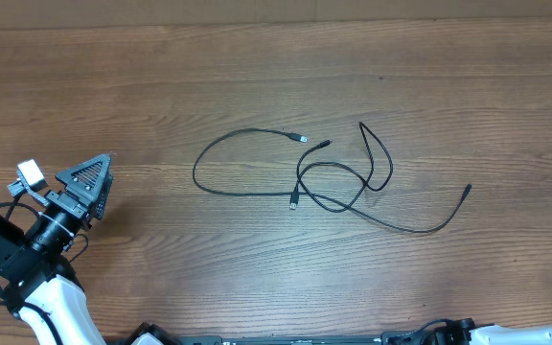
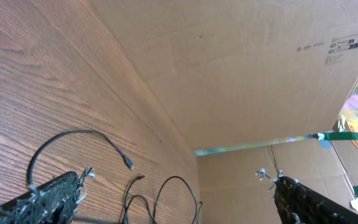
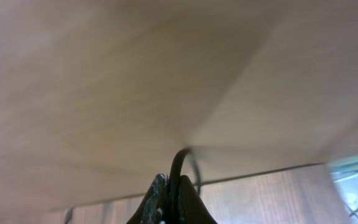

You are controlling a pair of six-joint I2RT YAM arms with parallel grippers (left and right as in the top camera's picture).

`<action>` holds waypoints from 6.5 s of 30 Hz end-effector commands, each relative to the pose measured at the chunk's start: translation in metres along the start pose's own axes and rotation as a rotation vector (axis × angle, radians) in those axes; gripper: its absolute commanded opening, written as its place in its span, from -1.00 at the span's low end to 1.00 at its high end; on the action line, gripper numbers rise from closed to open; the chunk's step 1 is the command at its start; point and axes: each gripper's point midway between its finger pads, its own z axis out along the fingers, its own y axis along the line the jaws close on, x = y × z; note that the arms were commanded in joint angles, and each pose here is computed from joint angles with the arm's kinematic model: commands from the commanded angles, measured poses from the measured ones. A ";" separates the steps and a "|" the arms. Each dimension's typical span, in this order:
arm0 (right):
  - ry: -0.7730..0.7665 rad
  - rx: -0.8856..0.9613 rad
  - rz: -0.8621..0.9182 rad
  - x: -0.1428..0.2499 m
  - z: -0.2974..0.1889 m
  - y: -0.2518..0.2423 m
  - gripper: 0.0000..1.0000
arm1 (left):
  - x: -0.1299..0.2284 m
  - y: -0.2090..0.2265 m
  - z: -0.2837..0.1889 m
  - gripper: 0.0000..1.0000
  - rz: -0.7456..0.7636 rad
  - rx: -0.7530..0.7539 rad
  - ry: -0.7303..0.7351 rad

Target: Untangle cables

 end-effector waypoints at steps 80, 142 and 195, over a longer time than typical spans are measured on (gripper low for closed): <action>0.938 0.069 -0.751 0.400 -0.028 0.019 0.50 | -0.003 -0.008 -0.001 0.99 0.045 0.014 0.003; 0.142 -0.529 -0.741 0.207 -0.178 0.249 1.00 | -0.003 -0.008 -0.001 0.99 0.045 0.014 0.003; 0.846 -0.276 -1.113 0.444 -0.391 0.097 1.00 | -0.003 -0.008 -0.001 0.99 0.045 0.014 0.003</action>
